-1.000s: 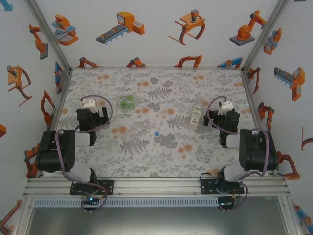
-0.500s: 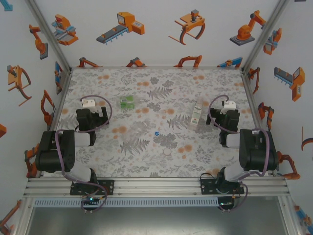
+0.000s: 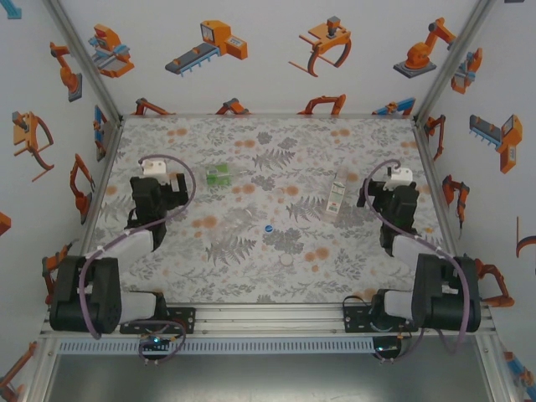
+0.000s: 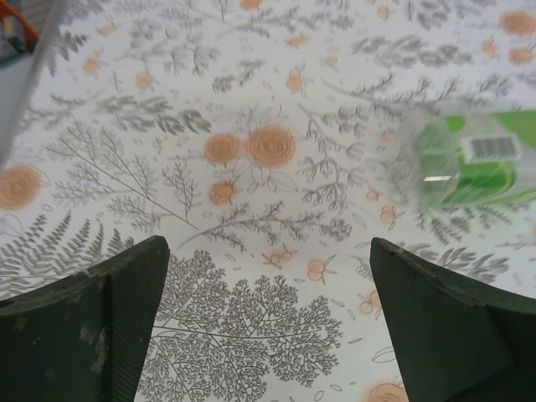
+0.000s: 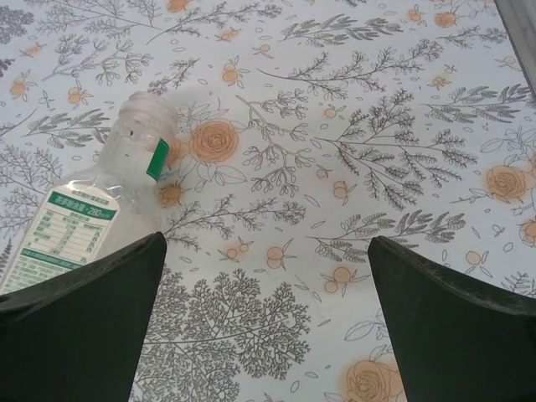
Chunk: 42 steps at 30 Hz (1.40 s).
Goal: Screw on the bottle caps
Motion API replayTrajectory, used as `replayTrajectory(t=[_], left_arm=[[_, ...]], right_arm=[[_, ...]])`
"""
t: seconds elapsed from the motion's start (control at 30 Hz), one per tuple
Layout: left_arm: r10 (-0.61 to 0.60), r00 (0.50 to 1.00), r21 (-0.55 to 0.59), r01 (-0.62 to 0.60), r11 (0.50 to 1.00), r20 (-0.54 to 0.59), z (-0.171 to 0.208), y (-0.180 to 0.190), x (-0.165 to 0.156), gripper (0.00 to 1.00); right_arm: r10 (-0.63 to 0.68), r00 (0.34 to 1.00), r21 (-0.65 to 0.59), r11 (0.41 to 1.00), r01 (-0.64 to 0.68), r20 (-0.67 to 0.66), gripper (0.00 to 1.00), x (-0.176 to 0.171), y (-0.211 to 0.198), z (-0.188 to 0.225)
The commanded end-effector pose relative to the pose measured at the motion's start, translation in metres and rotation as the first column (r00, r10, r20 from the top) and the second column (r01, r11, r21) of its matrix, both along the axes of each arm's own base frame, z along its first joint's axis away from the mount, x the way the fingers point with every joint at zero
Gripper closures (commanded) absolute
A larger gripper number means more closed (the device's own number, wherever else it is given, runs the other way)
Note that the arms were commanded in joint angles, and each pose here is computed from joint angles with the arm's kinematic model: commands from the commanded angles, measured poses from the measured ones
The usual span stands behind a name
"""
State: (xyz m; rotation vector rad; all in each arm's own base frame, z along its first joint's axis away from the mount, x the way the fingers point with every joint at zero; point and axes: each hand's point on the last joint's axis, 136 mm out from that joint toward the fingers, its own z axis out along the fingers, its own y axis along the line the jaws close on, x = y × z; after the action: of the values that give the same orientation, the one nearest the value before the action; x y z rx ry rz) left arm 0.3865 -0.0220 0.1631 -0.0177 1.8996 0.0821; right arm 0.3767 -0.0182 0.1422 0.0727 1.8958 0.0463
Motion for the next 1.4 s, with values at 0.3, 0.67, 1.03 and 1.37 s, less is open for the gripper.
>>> replayTrajectory(t=[0.3, 0.67, 1.03, 1.37], left_arm=[[-0.150, 0.929, -0.306, 0.043, 0.951, -0.339, 0.041, -0.043, -0.050, 0.01], [-0.229, 0.914, -0.229, 0.157, 0.961, -0.335, 0.062, -0.039, -0.059, 0.01], [-0.255, 0.916, -0.302, 0.159, 0.940, -0.311, 0.068, -0.037, -0.058, 0.02], [-0.265, 0.922, -0.330, 0.167, 0.929, -0.281, 0.075, -0.037, -0.066, 0.02]], right_arm=[[-0.005, 0.917, 0.289, 0.948, 0.130, -0.398, 0.15, -0.033, 0.033, -0.010], [0.008, 0.834, 0.286, 0.941, 0.180, -0.551, 0.24, -0.020, 0.073, -0.006], [-0.168, 0.740, 0.095, 0.949, 0.300, -0.651, 0.19, 0.001, 0.080, -0.019], [-0.176, 0.692, 0.060, 0.951, 0.302, -0.700, 0.17, 0.018, 0.089, -0.042]])
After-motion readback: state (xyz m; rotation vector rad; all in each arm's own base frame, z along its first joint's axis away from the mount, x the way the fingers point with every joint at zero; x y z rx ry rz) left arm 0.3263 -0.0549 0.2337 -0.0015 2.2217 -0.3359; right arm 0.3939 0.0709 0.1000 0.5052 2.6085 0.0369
